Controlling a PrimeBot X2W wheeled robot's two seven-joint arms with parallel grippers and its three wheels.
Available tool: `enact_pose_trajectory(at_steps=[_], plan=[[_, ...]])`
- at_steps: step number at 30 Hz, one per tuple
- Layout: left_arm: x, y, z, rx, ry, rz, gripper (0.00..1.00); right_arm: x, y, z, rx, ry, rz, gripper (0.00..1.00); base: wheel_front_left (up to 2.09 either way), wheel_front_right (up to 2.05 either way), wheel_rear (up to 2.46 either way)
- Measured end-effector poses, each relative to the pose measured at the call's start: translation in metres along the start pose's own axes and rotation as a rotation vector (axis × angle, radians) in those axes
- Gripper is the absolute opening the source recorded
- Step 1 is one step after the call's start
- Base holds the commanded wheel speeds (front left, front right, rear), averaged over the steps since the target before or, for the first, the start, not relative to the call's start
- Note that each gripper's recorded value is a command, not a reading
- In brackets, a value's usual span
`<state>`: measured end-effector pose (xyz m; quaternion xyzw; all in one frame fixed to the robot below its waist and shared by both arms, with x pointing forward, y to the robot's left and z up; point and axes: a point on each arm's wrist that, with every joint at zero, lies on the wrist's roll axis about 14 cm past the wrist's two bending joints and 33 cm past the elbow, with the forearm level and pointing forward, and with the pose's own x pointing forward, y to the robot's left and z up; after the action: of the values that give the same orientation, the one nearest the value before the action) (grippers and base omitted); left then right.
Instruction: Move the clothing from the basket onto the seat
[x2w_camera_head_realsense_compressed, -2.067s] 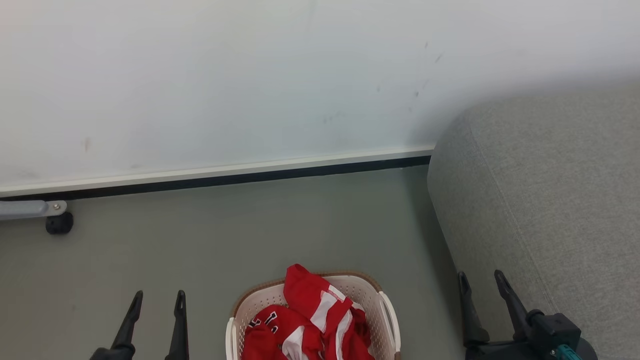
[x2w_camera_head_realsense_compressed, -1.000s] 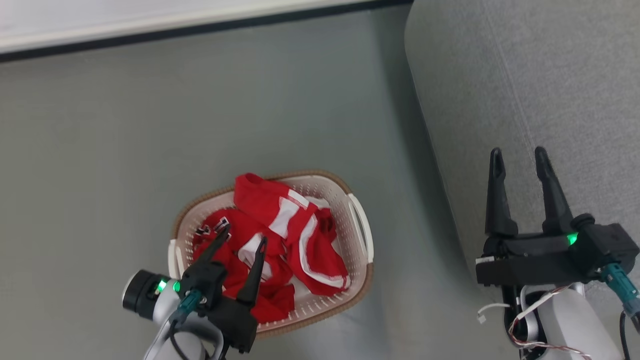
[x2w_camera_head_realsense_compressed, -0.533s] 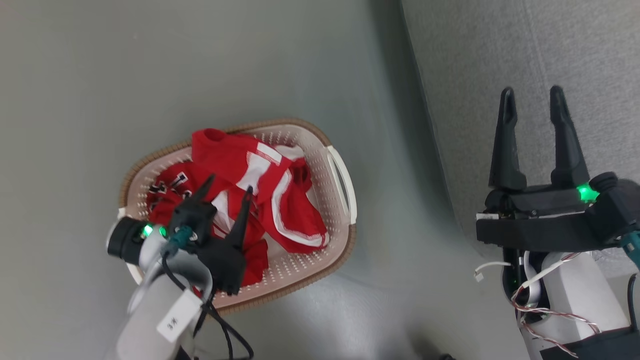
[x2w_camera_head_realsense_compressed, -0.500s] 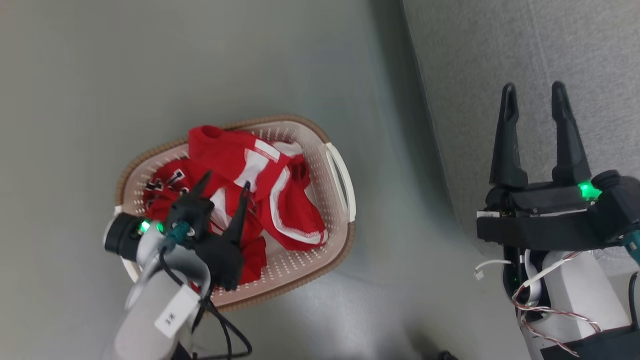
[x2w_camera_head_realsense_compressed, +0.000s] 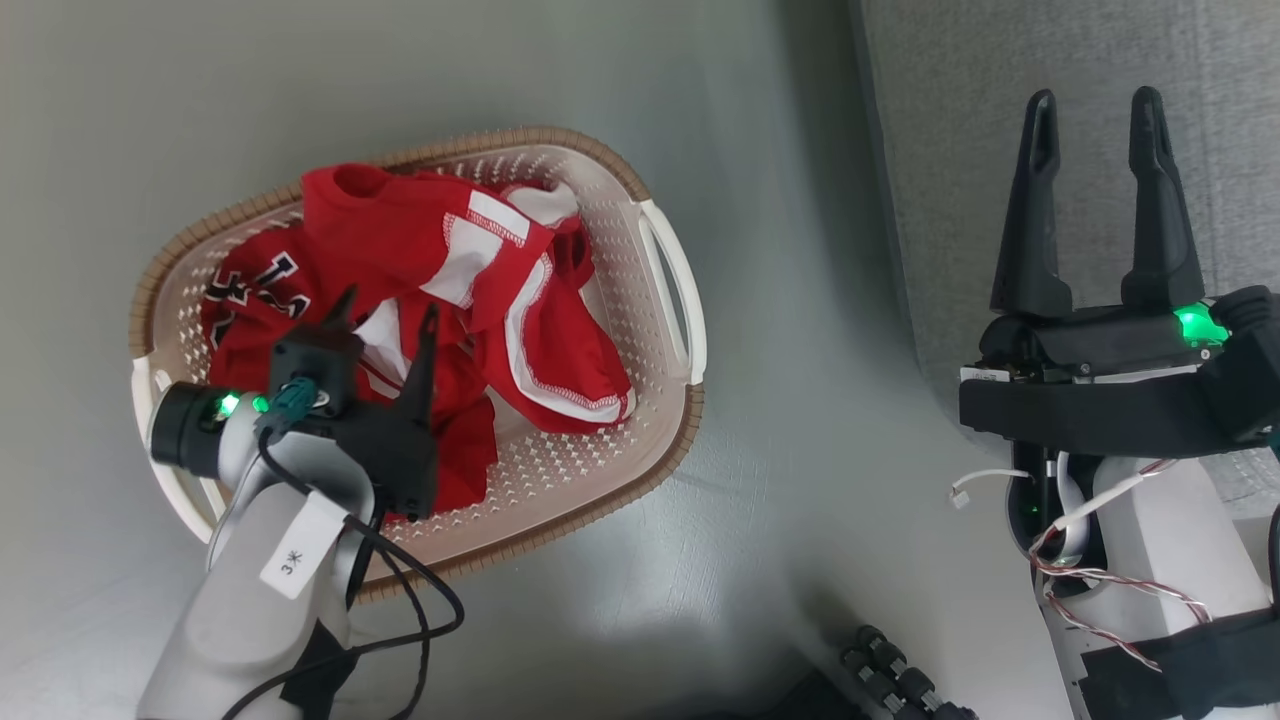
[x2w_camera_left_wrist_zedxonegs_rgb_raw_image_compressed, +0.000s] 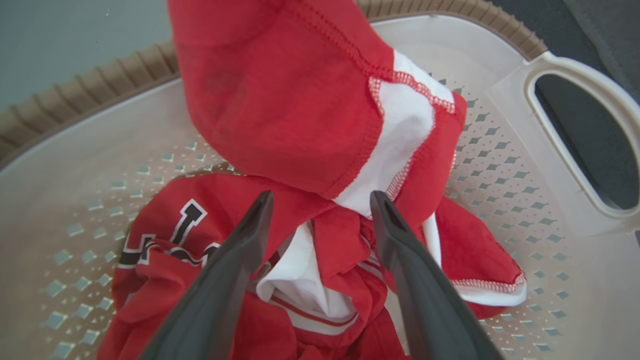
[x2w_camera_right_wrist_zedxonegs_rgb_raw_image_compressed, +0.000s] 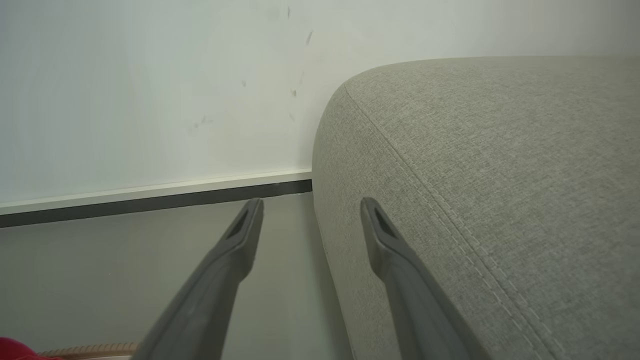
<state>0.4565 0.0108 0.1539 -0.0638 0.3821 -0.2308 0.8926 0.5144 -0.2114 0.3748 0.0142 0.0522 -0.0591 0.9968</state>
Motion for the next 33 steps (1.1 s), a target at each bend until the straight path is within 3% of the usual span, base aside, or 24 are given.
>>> enact_pose_trajectory(at_steps=[4, 13, 30, 31, 33], plan=[[0.001, 0.010, -0.011, -0.012, 0.018, 0.033, 1.00, 0.004, 0.003, -0.005, 0.002, 0.006, 0.006, 1.00, 0.00, 0.00, 0.00], [0.017, 0.043, 0.014, -0.067, -0.053, 0.120, 1.00, 0.003, 0.003, -0.014, -0.005, 0.025, 0.012, 1.00, 0.00, 0.00, 0.00], [0.038, 0.039, 0.025, -0.078, -0.079, 0.109, 1.00, 0.000, -0.002, -0.028, -0.019, 0.067, -0.001, 1.00, 0.00, 0.00, 0.00], [0.040, 0.036, 0.027, -0.078, -0.085, 0.096, 0.69, -0.001, -0.002, -0.029, -0.019, 0.069, -0.002, 1.00, 0.00, 0.00, 0.00], [0.041, 0.031, 0.027, -0.072, -0.088, 0.078, 0.22, -0.001, -0.003, -0.031, -0.021, 0.074, -0.004, 1.00, 0.00, 0.00, 0.00]])
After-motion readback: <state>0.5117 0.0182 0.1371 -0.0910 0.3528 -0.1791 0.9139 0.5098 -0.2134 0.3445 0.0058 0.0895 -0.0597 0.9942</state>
